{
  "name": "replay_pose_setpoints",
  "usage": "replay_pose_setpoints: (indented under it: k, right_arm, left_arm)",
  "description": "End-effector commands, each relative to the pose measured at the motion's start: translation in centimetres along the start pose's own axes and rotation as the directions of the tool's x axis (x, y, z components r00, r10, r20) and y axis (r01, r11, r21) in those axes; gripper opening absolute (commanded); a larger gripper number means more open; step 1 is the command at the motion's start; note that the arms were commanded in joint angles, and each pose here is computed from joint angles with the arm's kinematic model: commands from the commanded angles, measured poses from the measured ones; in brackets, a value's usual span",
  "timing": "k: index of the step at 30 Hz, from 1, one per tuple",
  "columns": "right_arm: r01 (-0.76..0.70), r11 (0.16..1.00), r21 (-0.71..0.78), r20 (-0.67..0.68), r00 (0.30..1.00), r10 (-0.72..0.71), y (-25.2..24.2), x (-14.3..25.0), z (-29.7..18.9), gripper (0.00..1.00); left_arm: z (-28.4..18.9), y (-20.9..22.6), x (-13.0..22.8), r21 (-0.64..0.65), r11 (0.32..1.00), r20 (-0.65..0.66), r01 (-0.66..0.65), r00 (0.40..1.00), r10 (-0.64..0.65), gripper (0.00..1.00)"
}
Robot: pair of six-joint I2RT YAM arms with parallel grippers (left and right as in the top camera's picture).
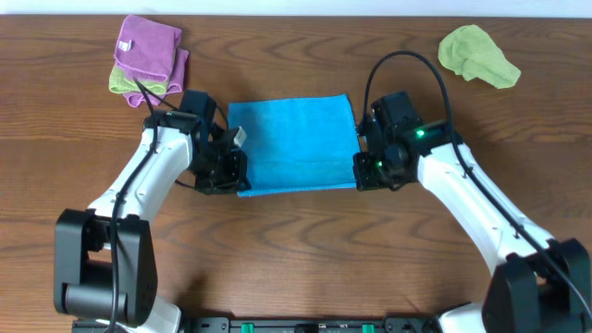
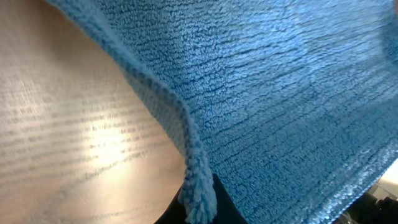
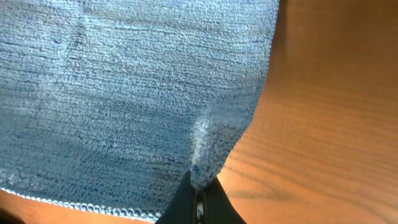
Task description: Fold the cloth
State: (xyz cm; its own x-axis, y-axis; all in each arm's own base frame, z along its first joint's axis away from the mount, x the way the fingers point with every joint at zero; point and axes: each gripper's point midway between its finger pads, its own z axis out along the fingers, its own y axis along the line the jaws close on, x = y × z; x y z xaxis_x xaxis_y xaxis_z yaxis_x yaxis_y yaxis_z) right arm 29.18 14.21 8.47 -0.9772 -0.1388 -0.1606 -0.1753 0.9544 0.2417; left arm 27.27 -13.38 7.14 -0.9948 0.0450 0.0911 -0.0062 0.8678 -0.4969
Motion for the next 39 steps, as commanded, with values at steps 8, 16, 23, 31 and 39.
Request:
replay_pose_setpoints:
  k: [8,16,23,31,39]
  right_arm:
    - [0.0,0.998,0.064,0.036,0.999,-0.002,-0.8,1.7,-0.6,0.01]
    - [0.039,0.999,0.031,0.294,0.955,-0.046,0.5,-5.0,-1.0,0.01]
    - [0.053,0.998,0.023,0.387,0.92,-0.057,0.8,-8.4,0.4,0.01]
    - [0.058,0.998,0.031,0.475,0.878,-0.066,0.8,-11.7,1.8,0.01]
    - [0.057,0.998,0.041,0.526,0.847,-0.069,0.7,-13.4,2.3,0.01]
  left_arm:
    - [-0.5,1.2,3.1,-0.043,0.999,0.015,0.028,1.0,-0.028,0.06]
    - [-1.6,0.9,-0.5,-0.039,0.994,0.19,0.103,0.977,-0.094,0.06]
    - [-2.6,1.0,-4.1,-0.043,0.991,0.34,0.126,0.935,-0.104,0.06]
    - [-3.9,1.8,-7.1,-0.063,0.981,0.474,0.182,0.871,-0.131,0.06]
    - [-3.5,2.2,-9.7,-0.054,0.98,0.533,0.19,0.836,-0.133,0.06]
